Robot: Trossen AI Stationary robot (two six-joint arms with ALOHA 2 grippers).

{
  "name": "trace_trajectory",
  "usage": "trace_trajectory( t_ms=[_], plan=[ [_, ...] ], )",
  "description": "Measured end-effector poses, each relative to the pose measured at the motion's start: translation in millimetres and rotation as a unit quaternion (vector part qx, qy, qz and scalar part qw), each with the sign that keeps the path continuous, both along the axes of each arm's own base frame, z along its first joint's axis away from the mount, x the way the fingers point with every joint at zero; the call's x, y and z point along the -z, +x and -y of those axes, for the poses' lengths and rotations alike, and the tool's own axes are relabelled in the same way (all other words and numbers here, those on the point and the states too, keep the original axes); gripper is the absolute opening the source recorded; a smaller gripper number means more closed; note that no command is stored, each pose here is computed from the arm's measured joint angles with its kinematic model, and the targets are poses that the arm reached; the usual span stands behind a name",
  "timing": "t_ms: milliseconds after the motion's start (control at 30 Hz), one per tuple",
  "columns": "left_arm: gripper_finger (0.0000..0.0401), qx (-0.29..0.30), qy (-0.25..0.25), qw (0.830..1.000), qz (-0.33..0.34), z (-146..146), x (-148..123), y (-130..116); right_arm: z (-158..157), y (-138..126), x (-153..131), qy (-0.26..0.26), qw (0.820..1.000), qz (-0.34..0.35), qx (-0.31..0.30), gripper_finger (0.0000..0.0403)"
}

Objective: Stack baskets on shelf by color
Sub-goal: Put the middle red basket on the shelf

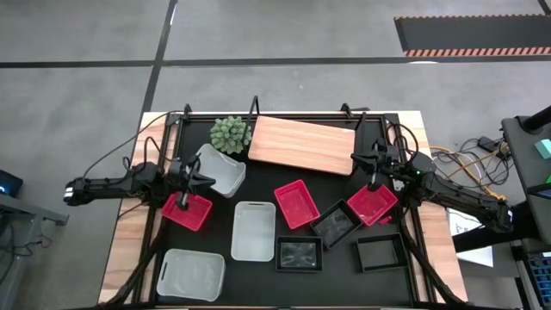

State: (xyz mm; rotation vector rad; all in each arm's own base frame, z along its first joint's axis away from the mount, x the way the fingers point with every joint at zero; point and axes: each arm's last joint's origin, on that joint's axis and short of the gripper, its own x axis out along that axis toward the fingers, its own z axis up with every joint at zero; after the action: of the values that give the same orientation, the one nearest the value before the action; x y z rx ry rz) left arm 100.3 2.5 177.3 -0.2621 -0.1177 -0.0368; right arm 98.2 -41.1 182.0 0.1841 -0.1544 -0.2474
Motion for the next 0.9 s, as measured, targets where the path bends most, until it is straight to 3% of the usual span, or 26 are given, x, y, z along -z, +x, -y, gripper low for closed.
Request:
trace_trajectory(
  t_ms=[267, 567, 667, 900],
  plan=[
    [0.0, -0.015, 0.086, 0.996, 0.032, 0, -6, -1, -1, -1, -8, -0.019, 0.999, 0.04, 0.0, 0.0011],
    [0.0, -0.024, 0.085, 0.984, 0.154, 0, -28, -8, -1, -3, -15, -0.036, 0.997, 0.075, 0.0, 0.0011],
    [0.0, -0.011, 0.044, 0.985, 0.169, 0, -31, -9, -2, -3, -16, -0.034, 0.996, 0.079, -0.001, 0.0011],
    [0.0, -0.024, 0.023, 0.978, 0.208, -1, -41, -11, -6, -8, -30, -0.097, 0.985, 0.142, -0.022, 0.0011]
  ],
)
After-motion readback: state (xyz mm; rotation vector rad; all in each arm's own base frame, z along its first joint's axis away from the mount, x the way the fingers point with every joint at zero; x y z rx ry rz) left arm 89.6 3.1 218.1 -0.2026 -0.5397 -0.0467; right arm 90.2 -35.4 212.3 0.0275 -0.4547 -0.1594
